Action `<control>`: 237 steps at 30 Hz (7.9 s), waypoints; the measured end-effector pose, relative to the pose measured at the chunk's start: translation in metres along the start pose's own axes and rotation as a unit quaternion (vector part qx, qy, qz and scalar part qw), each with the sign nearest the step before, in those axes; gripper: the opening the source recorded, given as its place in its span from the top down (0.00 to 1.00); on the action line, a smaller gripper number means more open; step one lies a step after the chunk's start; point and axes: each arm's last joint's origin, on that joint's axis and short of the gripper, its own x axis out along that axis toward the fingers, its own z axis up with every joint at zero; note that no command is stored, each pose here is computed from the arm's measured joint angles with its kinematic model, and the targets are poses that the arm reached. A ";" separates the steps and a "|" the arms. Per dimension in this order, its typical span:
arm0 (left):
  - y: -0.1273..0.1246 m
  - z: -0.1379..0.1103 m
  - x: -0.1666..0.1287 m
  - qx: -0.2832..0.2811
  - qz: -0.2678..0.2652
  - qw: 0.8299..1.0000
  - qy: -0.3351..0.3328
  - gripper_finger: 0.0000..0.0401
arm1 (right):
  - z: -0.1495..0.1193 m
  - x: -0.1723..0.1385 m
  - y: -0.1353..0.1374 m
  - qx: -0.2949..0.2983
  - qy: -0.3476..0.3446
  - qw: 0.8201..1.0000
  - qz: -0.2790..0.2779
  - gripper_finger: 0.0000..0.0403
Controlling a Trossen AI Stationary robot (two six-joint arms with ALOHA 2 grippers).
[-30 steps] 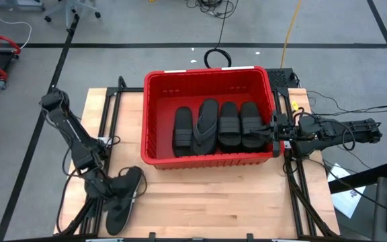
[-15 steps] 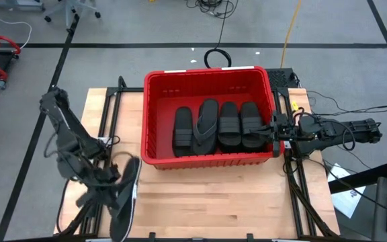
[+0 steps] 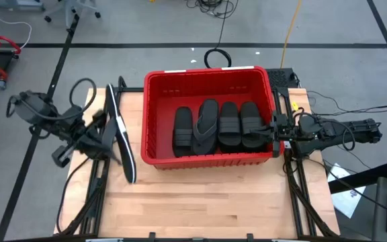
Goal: Pick and place slides into bin
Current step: Put the black slide into the red bin
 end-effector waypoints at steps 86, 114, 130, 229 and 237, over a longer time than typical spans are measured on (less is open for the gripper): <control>0.323 -0.101 0.111 -0.105 0.150 0.940 0.286 1.00 | 0.001 0.013 0.003 0.014 0.003 1.000 -0.005 1.00; 0.341 -0.148 0.156 -0.163 0.158 0.914 0.336 0.93 | 0.000 0.014 0.003 0.012 0.004 1.000 -0.004 1.00; 0.320 -0.118 0.153 -0.122 0.113 0.945 0.282 0.48 | 0.001 0.013 0.003 0.016 0.003 1.000 -0.003 1.00; 0.313 -0.141 0.174 -0.042 0.074 0.865 0.495 0.89 | 0.002 0.013 0.004 0.004 -0.006 1.000 0.001 1.00; 0.305 -0.126 0.171 -0.029 0.077 0.873 0.480 0.60 | 0.002 0.013 0.004 -0.001 -0.006 1.000 0.001 1.00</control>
